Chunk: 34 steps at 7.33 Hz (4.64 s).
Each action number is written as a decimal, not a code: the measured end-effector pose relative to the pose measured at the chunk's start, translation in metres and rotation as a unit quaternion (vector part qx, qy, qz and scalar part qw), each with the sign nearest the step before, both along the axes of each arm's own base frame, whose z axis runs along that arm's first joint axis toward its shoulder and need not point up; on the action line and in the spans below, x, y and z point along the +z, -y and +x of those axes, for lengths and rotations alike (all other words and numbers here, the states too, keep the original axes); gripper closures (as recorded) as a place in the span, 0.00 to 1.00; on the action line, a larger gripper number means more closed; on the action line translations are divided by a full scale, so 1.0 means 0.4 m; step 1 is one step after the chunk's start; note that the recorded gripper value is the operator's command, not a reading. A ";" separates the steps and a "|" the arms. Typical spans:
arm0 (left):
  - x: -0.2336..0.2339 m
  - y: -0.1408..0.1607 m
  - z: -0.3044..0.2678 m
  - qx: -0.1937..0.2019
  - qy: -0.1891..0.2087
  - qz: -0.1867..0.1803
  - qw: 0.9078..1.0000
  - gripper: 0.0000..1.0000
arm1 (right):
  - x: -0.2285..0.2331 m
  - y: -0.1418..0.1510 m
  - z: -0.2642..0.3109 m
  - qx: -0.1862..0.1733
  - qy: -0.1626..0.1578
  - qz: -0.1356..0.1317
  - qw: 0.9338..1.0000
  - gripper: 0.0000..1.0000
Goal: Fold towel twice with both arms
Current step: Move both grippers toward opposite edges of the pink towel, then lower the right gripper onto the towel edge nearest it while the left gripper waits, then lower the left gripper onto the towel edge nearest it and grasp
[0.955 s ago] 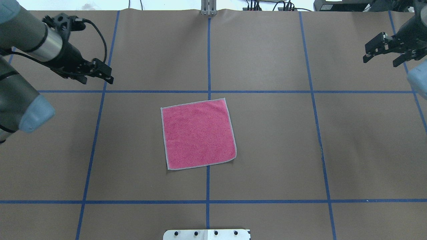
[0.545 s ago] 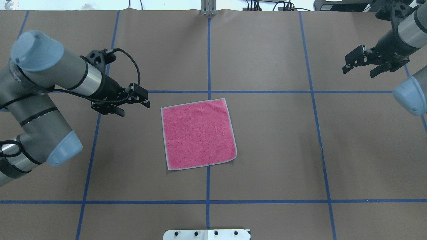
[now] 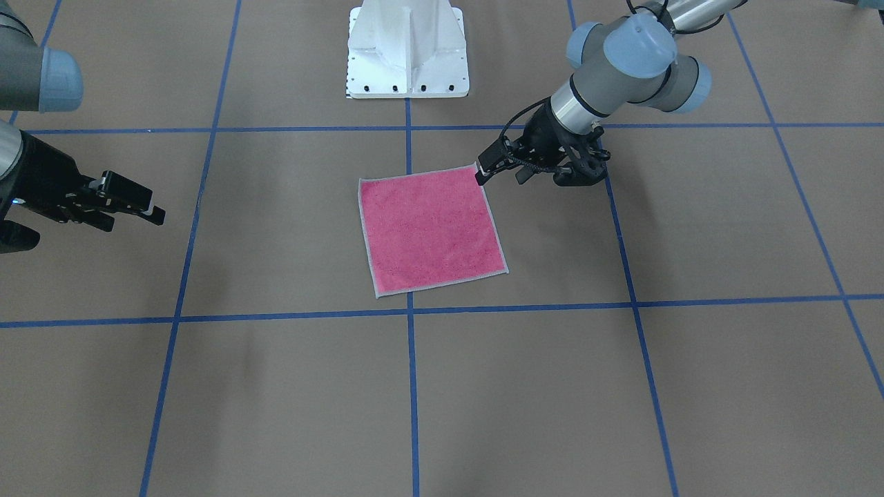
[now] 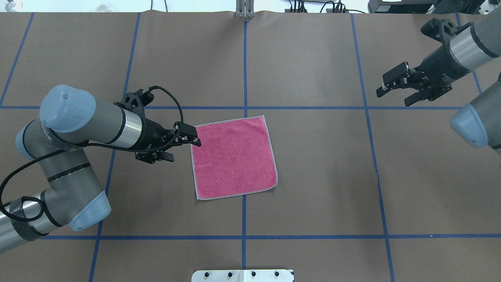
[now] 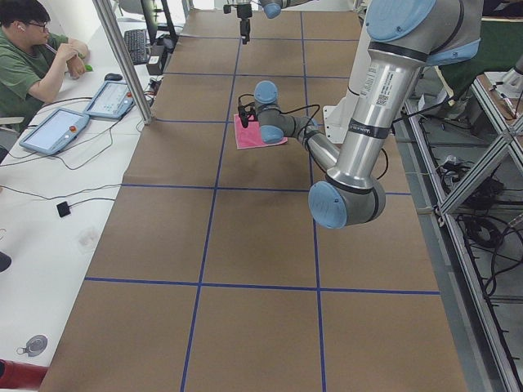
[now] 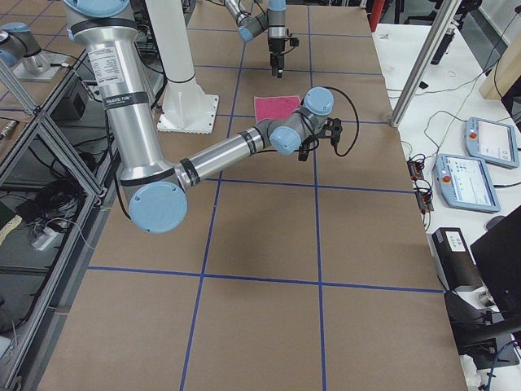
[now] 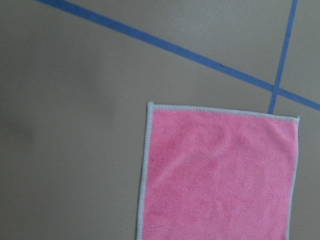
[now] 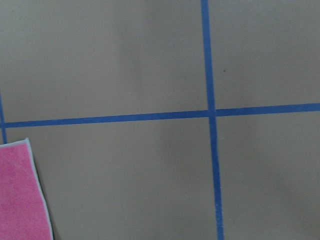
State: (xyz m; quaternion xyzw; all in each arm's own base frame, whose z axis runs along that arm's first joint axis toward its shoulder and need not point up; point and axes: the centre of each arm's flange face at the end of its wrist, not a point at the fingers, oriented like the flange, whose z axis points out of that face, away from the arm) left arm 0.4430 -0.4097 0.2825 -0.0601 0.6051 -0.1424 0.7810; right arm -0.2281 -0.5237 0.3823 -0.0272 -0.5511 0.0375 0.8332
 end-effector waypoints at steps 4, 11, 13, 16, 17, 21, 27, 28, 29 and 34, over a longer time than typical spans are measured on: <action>0.042 -0.059 0.033 -0.008 -0.016 -0.012 1.000 0.00 | 0.042 -0.139 -0.235 0.021 0.111 -0.038 0.993 0.00; 0.060 -0.087 0.044 0.001 -0.021 -0.010 1.000 0.00 | -0.060 -0.382 -0.614 0.007 0.120 -0.038 0.992 0.00; 0.053 -0.092 0.043 0.002 -0.023 -0.009 1.000 0.00 | -0.097 -0.393 -0.671 0.004 0.101 -0.048 0.994 0.00; 0.050 -0.093 0.042 0.003 -0.025 -0.008 1.000 0.00 | -0.114 -0.421 -0.719 0.005 0.097 -0.045 0.994 0.01; 0.049 -0.094 0.041 0.003 -0.025 -0.008 1.000 0.00 | -0.113 -0.423 -0.724 0.006 0.095 -0.045 0.994 0.01; 0.050 -0.094 0.040 0.003 -0.025 -0.008 1.000 0.00 | -0.107 -0.408 -0.777 0.010 0.086 -0.047 0.995 0.43; 0.055 -0.095 0.039 0.003 -0.024 -0.008 1.000 0.00 | -0.116 -0.405 -0.772 0.008 0.091 -0.046 0.995 0.77; 0.056 -0.095 0.039 0.003 -0.023 -0.008 1.000 0.00 | -0.117 -0.405 -0.771 0.008 0.091 -0.045 0.995 0.92; 0.057 -0.096 0.038 0.003 -0.023 -0.008 1.000 0.00 | -0.117 -0.405 -0.771 0.008 0.091 -0.046 0.995 1.00; 0.059 -0.107 0.061 0.007 -0.021 -0.012 1.000 0.00 | -0.125 -0.406 -0.764 0.009 0.096 -0.043 0.994 1.00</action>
